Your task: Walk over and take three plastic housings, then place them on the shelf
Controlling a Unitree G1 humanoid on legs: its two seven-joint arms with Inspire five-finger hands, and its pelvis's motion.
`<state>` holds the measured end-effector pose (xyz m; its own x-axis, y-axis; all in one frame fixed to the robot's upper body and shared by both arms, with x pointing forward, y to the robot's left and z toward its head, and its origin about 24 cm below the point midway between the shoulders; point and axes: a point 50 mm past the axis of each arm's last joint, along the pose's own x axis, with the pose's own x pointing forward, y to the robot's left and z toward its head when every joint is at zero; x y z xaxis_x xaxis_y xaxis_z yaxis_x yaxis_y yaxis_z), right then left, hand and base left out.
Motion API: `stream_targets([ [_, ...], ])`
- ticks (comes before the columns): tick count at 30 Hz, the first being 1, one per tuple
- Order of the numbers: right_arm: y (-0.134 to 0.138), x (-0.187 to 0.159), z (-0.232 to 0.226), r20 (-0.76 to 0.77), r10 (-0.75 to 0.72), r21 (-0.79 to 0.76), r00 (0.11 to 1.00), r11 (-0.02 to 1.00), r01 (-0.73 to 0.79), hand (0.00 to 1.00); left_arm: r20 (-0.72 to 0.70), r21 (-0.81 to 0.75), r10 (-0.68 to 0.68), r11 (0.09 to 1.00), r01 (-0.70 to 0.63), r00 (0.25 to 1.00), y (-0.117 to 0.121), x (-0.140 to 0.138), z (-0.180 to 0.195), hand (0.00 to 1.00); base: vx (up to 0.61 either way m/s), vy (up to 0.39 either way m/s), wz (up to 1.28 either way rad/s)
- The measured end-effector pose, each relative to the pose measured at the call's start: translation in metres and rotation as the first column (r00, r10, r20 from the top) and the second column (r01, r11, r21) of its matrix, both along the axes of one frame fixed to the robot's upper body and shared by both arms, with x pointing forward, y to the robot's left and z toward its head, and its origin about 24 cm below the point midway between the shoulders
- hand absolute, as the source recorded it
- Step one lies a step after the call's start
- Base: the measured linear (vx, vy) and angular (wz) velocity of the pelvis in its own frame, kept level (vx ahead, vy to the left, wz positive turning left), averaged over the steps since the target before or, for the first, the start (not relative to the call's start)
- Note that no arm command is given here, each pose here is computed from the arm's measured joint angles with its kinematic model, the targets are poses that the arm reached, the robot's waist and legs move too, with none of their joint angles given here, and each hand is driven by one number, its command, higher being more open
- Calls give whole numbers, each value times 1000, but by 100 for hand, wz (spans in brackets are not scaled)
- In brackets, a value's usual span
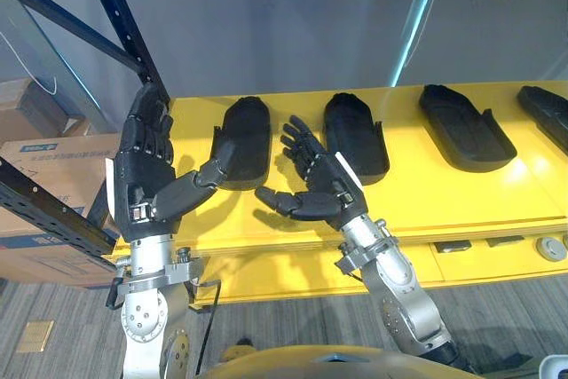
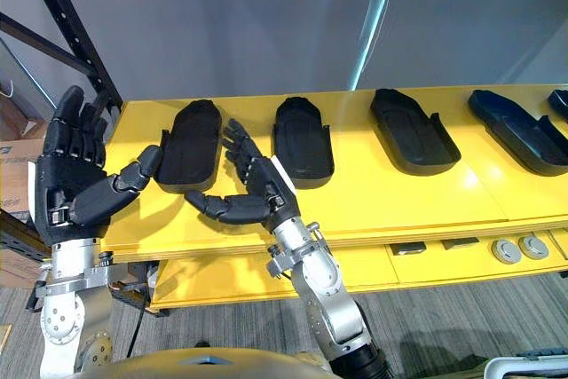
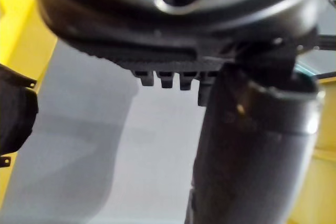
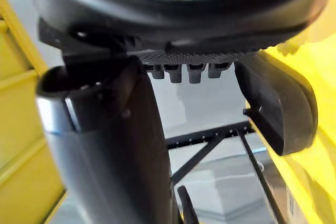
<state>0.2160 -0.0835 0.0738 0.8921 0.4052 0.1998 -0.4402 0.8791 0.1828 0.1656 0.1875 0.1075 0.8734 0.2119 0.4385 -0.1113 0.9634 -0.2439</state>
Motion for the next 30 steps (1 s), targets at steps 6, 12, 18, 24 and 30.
stream_targets([
  [6, -1, 1, -6, -9, -140, -69, 990, 988, 139, 100, -9, -29, 6, 1000, -6, 1000, -4, 1, -1, 100, 13, 2, -4],
  [12, 2, -5, -16, -51, -134, -86, 990, 988, 129, 100, -29, -47, 10, 999, -11, 1000, -6, 1, -4, 100, 6, 2, -2],
  [18, 8, -8, -37, -154, -71, -140, 985, 989, 49, 100, -32, -41, -12, 999, 11, 999, -8, 0, -5, 100, -5, 0, 0],
  [24, 11, -11, -47, -208, -65, -178, 976, 984, 28, 100, -37, -40, -58, 998, 57, 998, -15, 1, -6, 100, -1, 0, 2],
  [30, 7, -9, -47, -206, -148, -202, 967, 974, 106, 100, -83, -48, -67, 997, 63, 994, -17, 3, -16, 100, 0, 0, 0],
])
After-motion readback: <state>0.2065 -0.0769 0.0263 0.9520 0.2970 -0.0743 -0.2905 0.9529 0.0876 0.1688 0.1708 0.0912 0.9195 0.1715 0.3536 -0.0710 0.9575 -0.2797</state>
